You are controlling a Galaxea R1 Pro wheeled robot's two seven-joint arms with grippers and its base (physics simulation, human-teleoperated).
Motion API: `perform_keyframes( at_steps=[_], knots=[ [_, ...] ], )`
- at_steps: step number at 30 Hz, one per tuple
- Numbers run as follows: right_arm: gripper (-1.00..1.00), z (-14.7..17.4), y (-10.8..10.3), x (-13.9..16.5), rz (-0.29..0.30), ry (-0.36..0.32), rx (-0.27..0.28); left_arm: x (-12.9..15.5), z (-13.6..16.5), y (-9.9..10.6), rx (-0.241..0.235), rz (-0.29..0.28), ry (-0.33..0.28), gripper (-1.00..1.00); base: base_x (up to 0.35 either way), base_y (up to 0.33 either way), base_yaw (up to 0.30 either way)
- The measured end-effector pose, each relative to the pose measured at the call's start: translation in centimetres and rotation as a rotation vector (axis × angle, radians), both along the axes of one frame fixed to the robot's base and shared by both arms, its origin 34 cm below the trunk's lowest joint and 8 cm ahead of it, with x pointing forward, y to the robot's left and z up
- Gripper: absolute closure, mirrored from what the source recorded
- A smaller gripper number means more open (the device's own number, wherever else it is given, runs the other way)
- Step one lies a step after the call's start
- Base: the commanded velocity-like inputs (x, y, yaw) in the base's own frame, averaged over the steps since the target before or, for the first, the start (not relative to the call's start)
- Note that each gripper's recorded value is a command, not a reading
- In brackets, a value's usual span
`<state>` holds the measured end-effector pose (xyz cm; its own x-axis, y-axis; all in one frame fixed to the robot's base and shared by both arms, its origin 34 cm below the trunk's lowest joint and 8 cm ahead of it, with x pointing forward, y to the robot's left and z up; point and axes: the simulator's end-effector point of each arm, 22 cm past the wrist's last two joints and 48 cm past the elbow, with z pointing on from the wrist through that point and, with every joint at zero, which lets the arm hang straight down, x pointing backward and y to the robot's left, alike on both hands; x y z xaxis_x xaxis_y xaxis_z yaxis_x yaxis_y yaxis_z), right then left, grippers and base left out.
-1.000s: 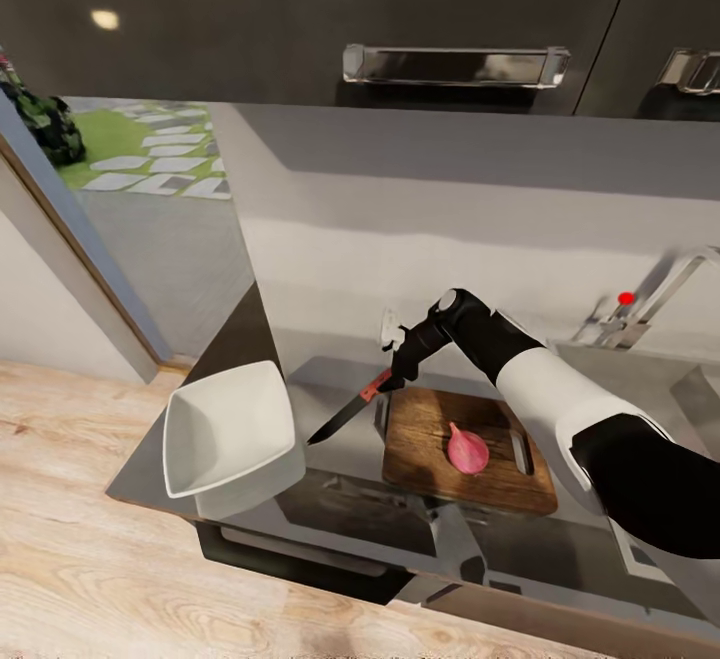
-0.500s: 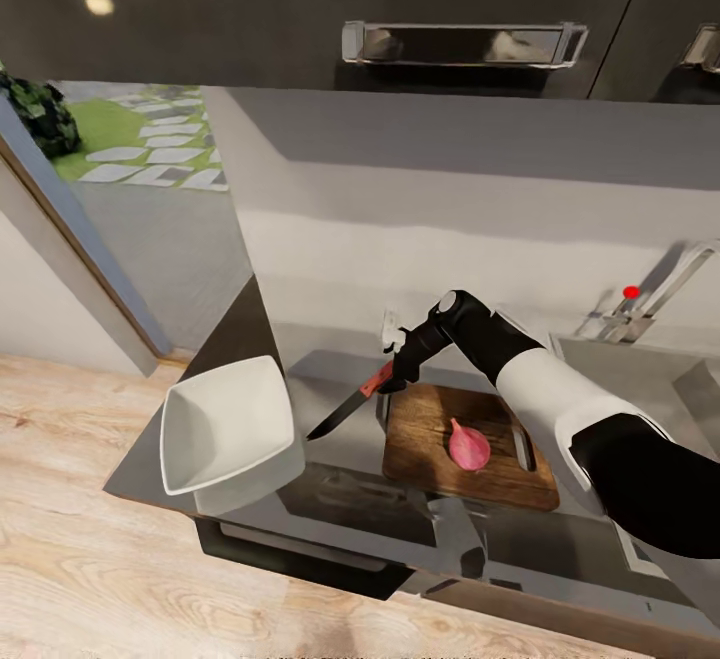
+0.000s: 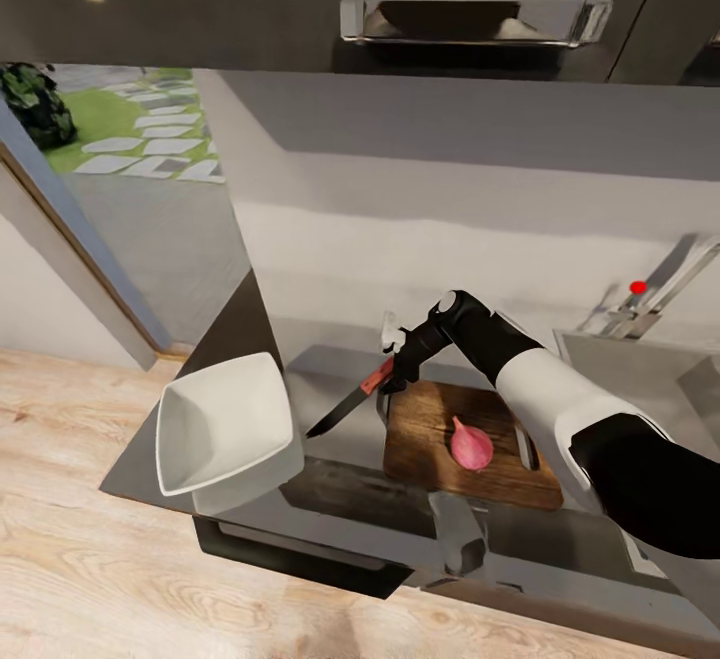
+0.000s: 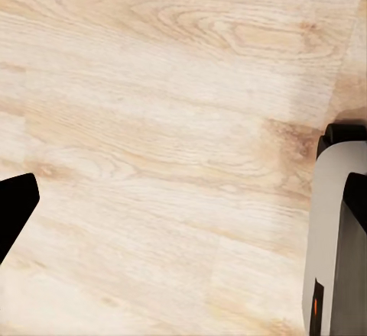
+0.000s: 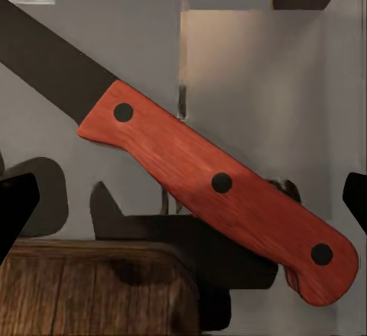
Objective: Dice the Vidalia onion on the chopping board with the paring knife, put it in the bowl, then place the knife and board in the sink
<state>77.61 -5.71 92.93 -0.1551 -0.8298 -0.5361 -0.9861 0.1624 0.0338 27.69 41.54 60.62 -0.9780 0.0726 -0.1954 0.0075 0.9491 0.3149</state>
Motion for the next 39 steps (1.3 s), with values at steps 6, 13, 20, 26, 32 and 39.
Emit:
perform_keyframes(
  at_steps=[6,13,20,26,32,39],
  knots=[
    [-1.0,-0.7,-0.1,0.0,-0.001,0.008,-0.001,-0.4,-0.2,0.0,0.0,0.0,0.011,-1.0,0.159,0.0,0.0],
    [-1.0,-1.4,0.0,-0.1,0.0,0.019,-0.001,-0.8,-0.3,0.0,0.0,0.0,0.022,-1.0,0.019,0.0,0.0],
    [-1.0,-1.6,0.1,-0.2,0.0,0.022,0.0,-0.9,-0.4,0.0,0.0,0.0,0.025,-1.0,0.001,0.0,0.0],
    [-1.0,-1.7,0.1,-0.2,0.0,0.024,0.0,-1.0,-0.4,0.1,0.0,0.0,0.026,-1.0,0.0,0.0,0.0],
    [-1.0,-2.2,0.0,-0.3,-0.002,0.033,-0.001,-1.2,-0.5,0.0,0.0,0.0,0.03,-1.0,0.0,0.0,0.0],
    [-1.0,-2.5,0.0,-0.3,-0.002,0.034,0.0,-1.4,-0.6,0.0,0.0,0.0,0.036,-1.0,0.0,0.0,0.0]
  ],
)
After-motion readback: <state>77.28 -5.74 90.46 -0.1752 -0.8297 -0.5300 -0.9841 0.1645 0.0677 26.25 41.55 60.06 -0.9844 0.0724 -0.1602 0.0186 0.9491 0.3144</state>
